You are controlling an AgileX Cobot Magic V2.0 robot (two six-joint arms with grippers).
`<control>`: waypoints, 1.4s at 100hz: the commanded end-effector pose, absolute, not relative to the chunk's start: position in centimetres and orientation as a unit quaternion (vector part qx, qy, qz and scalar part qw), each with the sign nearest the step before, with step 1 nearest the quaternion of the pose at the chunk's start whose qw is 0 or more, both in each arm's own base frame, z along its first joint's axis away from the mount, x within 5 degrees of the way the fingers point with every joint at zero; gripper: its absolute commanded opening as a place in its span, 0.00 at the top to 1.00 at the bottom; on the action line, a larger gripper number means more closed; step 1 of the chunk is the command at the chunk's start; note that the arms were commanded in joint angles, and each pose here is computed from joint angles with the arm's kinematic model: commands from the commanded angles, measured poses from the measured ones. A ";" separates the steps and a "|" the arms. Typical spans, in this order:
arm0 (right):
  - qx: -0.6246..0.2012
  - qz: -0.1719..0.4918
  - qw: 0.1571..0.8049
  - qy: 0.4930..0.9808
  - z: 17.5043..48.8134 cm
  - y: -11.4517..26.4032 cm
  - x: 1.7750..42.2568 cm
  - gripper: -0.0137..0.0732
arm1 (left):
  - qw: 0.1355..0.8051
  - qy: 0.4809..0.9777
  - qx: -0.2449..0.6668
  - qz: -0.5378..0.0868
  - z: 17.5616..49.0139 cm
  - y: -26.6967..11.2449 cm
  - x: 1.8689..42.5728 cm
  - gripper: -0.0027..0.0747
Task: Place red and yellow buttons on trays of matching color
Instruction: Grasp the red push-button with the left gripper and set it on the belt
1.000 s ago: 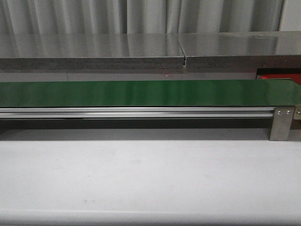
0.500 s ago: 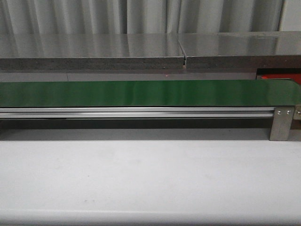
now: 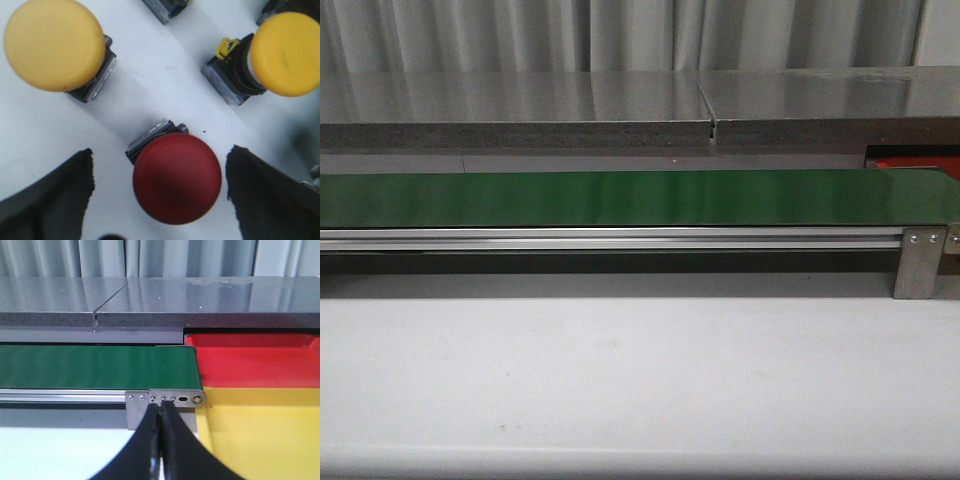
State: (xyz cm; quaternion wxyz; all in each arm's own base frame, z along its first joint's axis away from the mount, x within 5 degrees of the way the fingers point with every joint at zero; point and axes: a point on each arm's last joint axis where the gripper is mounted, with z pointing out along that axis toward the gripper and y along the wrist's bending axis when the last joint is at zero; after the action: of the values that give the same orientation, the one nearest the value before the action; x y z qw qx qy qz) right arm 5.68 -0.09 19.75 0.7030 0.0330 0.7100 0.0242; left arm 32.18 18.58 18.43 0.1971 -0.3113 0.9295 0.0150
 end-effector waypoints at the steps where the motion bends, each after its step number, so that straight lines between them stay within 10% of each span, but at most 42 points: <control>1: 0.024 0.022 0.735 0.677 21.1 0.0 5.6 0.98 | 0.253 0.915 -0.313 0.023 21.1 18.8 32.6 0.50; 42: 0.024 0.022 0.735 0.677 21.1 0.0 5.6 0.98 | 0.267 0.915 -0.301 0.025 23.3 18.3 31.9 0.93; 99: 0.024 0.022 0.735 0.677 21.1 0.0 5.6 0.98 | 0.366 0.918 -0.149 0.015 34.0 11.1 35.2 0.96; 140: 0.024 0.022 0.735 0.677 21.1 0.0 5.6 0.98 | 0.321 0.944 -0.080 -0.018 31.2 6.5 41.2 0.96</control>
State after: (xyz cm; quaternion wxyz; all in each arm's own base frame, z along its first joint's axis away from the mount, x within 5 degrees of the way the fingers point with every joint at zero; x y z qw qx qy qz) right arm 5.68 -0.09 19.75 0.7030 0.0330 0.7100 0.0242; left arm 40.68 7.63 28.73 0.2738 -0.0916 0.9573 -0.0131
